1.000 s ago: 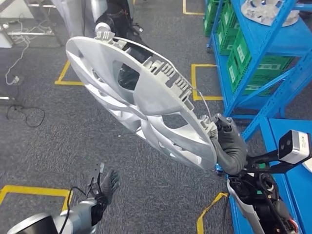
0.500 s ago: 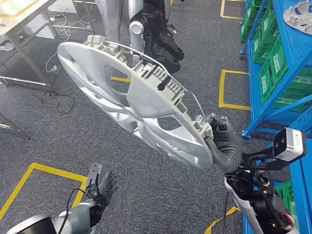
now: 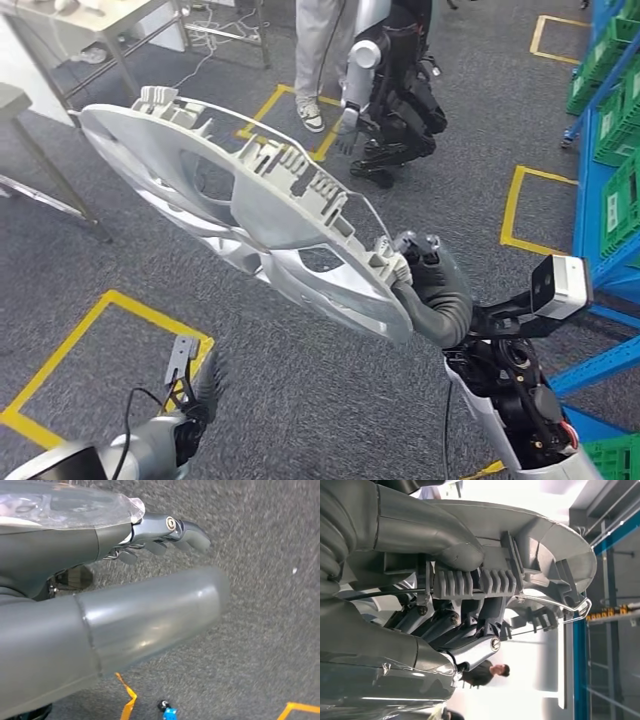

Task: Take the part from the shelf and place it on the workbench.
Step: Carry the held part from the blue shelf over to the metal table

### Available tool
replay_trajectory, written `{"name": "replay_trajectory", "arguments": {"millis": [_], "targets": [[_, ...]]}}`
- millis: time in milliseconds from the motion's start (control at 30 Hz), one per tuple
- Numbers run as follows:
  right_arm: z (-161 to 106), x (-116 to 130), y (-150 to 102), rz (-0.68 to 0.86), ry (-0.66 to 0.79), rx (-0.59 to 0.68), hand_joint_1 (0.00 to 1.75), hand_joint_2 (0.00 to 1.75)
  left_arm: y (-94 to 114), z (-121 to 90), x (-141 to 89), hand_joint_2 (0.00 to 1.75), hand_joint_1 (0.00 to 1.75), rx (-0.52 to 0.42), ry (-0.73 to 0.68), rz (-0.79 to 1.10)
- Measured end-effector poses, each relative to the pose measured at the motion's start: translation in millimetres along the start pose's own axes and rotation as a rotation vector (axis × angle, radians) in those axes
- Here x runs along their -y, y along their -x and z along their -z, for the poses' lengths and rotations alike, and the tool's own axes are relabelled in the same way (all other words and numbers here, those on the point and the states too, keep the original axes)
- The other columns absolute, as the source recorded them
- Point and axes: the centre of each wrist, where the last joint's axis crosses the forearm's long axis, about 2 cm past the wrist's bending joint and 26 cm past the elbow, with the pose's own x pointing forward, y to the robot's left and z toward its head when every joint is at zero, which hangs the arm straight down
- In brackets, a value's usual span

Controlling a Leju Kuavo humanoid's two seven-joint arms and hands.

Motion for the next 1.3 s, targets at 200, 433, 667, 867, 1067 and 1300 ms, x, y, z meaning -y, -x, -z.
{"name": "replay_trajectory", "arguments": {"millis": [200,433,667,867,1067,1300], "targets": [[-5,1,4,-0.003,-0.003,-0.014,1.75,1.75,1,0,1,0.0,0.0,-0.001,-0.005,0.002],[-5,1,5,-0.003,-0.006,-0.016,1.75,1.75,3,-1,1,0.0,0.0,-0.007,-0.007,0.001],[-7,2,7,0.001,0.007,-0.02,1.75,1.75,2,-1,0,0.0,0.0,-0.006,-0.007,0.004],[-7,3,7,-0.002,0.019,-0.023,1.75,1.75,-1,1,2,0.0,0.0,-0.004,-0.001,0.009],[-9,3,7,-0.004,0.03,-0.021,1.75,1.75,-2,2,4,0.0,0.0,-0.007,0.003,0.013],[-12,2,8,0.0,0.04,-0.02,1.75,1.75,-1,2,6,0.0,0.0,-0.012,0.008,0.011]]}}
